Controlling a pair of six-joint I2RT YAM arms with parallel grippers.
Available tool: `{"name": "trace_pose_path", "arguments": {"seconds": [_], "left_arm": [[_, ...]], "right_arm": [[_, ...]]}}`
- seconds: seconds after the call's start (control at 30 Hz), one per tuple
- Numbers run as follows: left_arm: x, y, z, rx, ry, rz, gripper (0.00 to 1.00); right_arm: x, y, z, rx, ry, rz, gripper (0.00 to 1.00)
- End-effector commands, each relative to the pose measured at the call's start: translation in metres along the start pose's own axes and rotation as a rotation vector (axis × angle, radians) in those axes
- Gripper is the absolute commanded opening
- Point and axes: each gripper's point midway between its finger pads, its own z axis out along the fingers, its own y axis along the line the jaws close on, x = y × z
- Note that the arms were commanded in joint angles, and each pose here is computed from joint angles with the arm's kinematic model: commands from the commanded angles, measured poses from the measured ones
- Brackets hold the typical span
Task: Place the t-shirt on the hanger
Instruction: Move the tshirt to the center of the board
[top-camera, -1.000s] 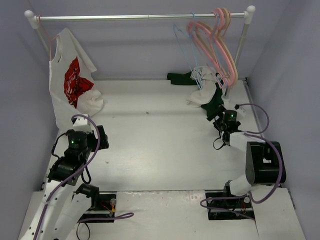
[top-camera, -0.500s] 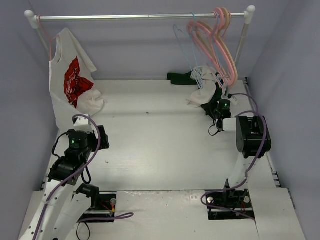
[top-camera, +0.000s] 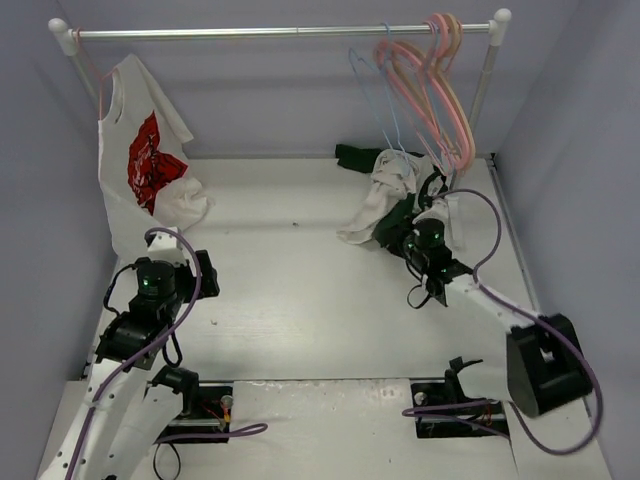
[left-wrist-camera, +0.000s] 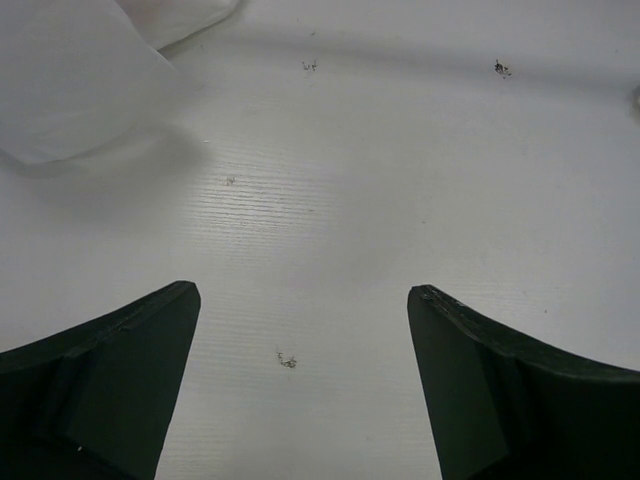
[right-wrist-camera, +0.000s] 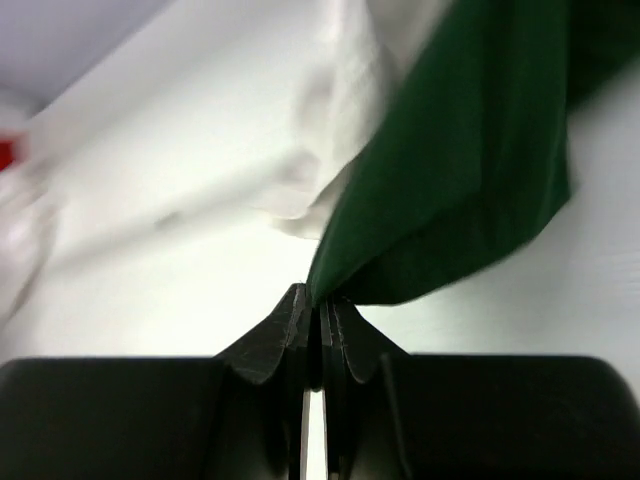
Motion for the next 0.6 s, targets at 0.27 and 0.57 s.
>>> {"name": "trace_pose_path", "arguments": {"seconds": [0.27,0.57], "left_arm": [[-0.011,-0.025,-0.007,0.119,0.007,-0.031,0.87],[-0.001,-0.036,-0.022,0.188,0.065,-0.079,0.87]], "right_arm": [[0.108,0.176,-0.131,-0.465,0.233,-0.321,0.0],[0.217,0.275,-0.152,-0.675,0.393,-0.658,0.3]]}}
